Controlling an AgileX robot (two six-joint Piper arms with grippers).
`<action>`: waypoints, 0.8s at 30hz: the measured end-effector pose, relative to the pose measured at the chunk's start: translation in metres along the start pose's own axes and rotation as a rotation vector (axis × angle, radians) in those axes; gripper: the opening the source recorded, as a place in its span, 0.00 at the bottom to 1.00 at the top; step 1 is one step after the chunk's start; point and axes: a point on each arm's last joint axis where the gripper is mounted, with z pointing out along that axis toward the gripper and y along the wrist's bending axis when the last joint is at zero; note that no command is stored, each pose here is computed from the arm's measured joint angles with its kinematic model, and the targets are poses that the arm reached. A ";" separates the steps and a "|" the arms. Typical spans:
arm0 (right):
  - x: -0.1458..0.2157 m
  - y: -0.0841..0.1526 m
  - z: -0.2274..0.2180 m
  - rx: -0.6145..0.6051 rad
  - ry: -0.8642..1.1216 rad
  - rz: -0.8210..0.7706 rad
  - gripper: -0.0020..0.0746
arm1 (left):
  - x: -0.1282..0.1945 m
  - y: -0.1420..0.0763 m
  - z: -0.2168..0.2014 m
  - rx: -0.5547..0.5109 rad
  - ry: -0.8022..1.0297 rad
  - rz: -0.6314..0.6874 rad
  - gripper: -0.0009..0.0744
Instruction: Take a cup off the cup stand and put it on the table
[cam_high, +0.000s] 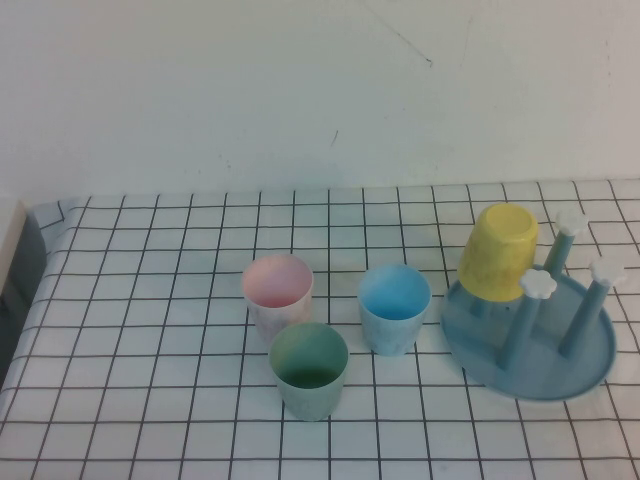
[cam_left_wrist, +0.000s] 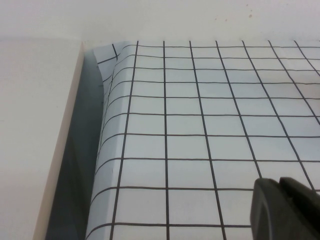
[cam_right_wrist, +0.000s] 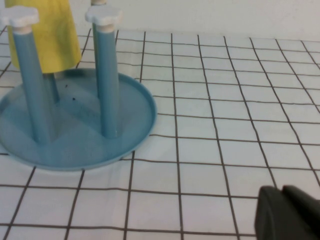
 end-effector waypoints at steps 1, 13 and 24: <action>0.000 0.000 0.000 0.000 0.000 0.000 0.02 | 0.000 0.000 0.000 0.000 0.000 0.000 0.01; -0.030 -0.002 -0.005 0.023 -0.340 0.000 0.02 | -0.012 -0.002 0.000 0.019 -0.150 0.000 0.01; -0.067 -0.006 -0.030 0.067 -0.830 0.028 0.02 | -0.028 -0.004 -0.004 0.031 -0.331 0.061 0.01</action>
